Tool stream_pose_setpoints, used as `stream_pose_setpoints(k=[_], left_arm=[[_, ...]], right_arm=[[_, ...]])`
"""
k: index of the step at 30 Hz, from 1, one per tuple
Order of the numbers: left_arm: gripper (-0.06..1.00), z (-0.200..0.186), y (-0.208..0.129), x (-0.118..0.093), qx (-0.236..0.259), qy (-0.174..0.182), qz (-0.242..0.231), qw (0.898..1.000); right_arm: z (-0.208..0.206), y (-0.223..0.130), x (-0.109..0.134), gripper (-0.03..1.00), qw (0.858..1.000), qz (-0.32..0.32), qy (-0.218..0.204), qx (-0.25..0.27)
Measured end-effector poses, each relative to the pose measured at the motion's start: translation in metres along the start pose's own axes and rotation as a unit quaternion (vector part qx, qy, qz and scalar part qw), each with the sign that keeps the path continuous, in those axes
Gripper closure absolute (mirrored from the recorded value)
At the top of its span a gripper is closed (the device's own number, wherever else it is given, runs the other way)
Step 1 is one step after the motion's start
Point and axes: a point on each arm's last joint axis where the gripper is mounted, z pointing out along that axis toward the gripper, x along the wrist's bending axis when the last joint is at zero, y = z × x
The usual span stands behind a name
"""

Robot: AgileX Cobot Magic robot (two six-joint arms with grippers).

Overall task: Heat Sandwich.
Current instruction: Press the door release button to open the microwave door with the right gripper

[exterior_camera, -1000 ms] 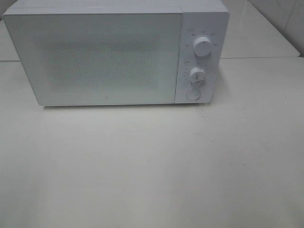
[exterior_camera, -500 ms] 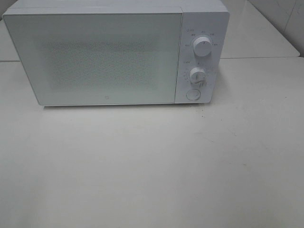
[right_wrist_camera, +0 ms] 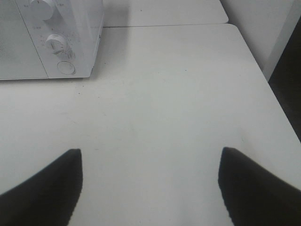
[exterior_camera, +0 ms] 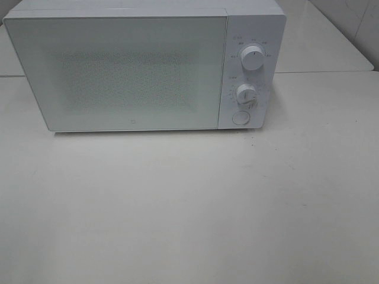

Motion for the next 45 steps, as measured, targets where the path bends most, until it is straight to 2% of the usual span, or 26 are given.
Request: stream_pose_setpoints(k=[6,27,33,41,45], left_arm=[[-0.04,0.0,0.0,0.0,0.0,0.0,0.0,1.0],[-0.04,0.0,0.0,0.0,0.0,0.0,0.0,1.0],[-0.04,0.0,0.0,0.0,0.0,0.0,0.0,1.0],[-0.04,0.0,0.0,0.0,0.0,0.0,0.0,1.0],[-0.04,0.0,0.0,0.0,0.0,0.0,0.0,1.0]], right_arm=[[0.003,-0.006,0.0,0.2,1.0,-0.001,-0.007,0.02],[0.003,-0.006,0.0,0.2,1.0,-0.003,-0.007,0.021],[-0.003,0.005,0.0,0.2,1.0,-0.003,-0.004,-0.016],[0.015,0.03,0.004,0.2,1.0,-0.008,-0.001,-0.027],[0.028,0.048,0.006,0.2,0.998,-0.01,0.003,-0.056]])
